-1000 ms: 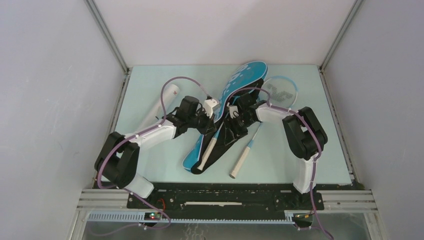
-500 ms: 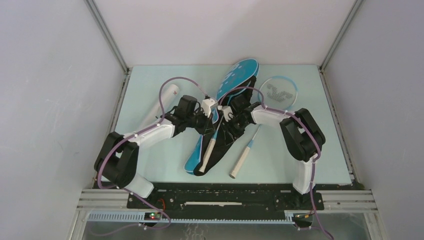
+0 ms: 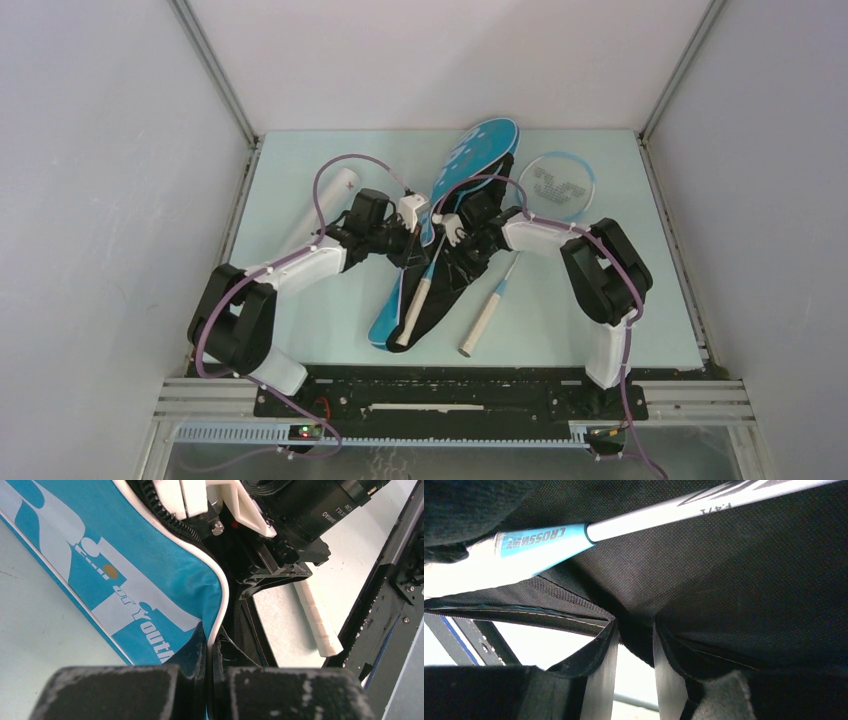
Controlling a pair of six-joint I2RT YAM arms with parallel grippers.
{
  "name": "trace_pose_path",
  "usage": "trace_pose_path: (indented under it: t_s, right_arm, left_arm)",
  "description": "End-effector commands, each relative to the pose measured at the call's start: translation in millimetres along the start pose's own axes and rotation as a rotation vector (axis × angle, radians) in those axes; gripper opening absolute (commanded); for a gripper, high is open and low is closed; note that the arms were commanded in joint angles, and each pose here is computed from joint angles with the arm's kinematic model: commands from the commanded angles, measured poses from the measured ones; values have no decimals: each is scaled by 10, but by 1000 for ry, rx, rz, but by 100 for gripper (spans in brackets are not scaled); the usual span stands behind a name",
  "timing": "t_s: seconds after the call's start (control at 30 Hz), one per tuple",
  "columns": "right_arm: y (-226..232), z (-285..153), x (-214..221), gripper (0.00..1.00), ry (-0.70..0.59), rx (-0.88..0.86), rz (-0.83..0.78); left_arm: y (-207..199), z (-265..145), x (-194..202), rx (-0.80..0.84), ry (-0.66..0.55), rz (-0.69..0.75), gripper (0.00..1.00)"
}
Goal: Pack up the badminton gear
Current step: Place the racket in the racket bag, then adjust the racket bag at the center of the board.
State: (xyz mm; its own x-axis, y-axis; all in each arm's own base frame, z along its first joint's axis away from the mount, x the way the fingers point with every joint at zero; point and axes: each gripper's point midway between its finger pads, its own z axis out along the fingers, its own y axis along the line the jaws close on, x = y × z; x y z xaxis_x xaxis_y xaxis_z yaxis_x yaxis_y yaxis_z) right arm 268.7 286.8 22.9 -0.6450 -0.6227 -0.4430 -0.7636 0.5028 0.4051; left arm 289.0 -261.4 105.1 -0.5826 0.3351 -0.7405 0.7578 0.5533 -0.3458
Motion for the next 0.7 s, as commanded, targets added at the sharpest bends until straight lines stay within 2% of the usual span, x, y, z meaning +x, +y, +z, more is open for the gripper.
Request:
trace_pose_path:
  t_s: [0.0, 0.07, 0.13, 0.2, 0.67]
  right_arm:
    - [351, -77, 75, 38, 24, -86, -179]
    - [388, -107, 102, 30, 26, -100, -189]
    - [421, -132, 130, 12, 34, -112, -196]
    - [464, -179, 140, 0, 32, -138, -194]
    - [922, -605, 330, 0, 37, -376, -194]
  left_arm:
    - [3, -117, -541, -16, -135, 67, 0]
    - [23, -119, -534, -24, -134, 66, 0]
    - [48, -127, -537, -37, -136, 61, 0]
    - [74, -139, -544, -48, -140, 60, 0]
    - [284, -219, -616, -139, -171, 50, 0]
